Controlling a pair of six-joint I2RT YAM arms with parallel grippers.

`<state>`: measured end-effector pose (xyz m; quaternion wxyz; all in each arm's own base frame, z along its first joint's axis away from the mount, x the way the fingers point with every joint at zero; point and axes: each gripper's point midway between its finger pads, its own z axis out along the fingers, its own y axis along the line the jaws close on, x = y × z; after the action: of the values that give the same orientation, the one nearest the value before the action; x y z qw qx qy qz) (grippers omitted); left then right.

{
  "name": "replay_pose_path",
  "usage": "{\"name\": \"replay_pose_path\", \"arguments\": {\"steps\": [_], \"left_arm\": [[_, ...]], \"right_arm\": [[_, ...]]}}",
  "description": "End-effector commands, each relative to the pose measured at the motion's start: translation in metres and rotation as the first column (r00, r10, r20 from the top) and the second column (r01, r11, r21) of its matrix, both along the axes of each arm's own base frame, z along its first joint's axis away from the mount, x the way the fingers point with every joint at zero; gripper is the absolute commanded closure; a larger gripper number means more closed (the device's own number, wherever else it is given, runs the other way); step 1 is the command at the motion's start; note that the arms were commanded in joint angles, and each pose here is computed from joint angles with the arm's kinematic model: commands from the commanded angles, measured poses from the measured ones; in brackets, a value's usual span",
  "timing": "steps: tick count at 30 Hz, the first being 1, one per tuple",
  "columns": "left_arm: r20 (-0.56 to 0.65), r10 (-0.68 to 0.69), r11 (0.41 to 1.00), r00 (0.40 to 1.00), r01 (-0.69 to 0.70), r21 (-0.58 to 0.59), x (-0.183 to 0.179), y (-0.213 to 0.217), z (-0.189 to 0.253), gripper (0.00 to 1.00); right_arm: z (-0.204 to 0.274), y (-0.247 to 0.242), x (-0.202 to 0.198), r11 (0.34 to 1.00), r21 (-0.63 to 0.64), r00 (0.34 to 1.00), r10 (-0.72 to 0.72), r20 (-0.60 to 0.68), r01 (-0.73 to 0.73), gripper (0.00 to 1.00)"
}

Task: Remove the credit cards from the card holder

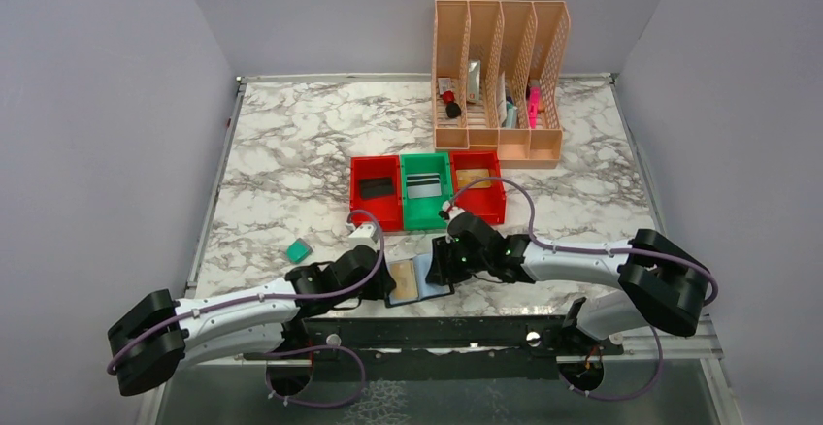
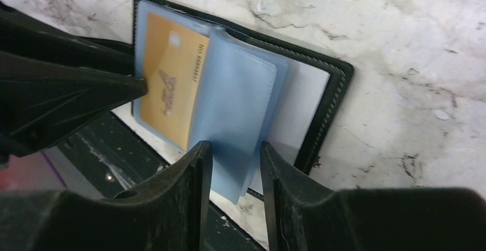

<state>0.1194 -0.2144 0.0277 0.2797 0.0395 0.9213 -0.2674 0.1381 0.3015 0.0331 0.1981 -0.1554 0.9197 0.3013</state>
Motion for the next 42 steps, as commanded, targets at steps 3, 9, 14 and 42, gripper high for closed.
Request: {"name": "replay_pose_path", "arguments": {"steps": [3, 9, 14, 42], "left_arm": [[-0.017, -0.034, 0.999, 0.999, 0.034, -0.024, -0.005, -0.006, -0.005, 0.72], [-0.012, -0.033, 0.999, 0.999, 0.032, -0.03, -0.005, -0.005, -0.001, 0.73], [0.0, -0.017, 0.999, 1.0, 0.017, -0.035, -0.005, 0.0, 0.004, 0.73], [0.03, -0.004, 0.995, 1.0, 0.007, -0.101, 0.002, -0.011, 0.039, 0.55]], "right_arm": [[0.041, 0.035, -0.011, 0.972, 0.204, 0.993, 0.115, 0.013, -0.116, 0.62], [0.031, 0.025, 0.002, 0.993, 0.111, 0.999, 0.038, 0.019, -0.04, 0.63], [0.012, -0.017, 0.022, 0.988, -0.087, 0.989, -0.124, 0.081, 0.131, 0.6], [0.032, 0.054, -0.01, 0.959, 0.266, 0.993, 0.114, -0.037, -0.1, 0.41]]}}
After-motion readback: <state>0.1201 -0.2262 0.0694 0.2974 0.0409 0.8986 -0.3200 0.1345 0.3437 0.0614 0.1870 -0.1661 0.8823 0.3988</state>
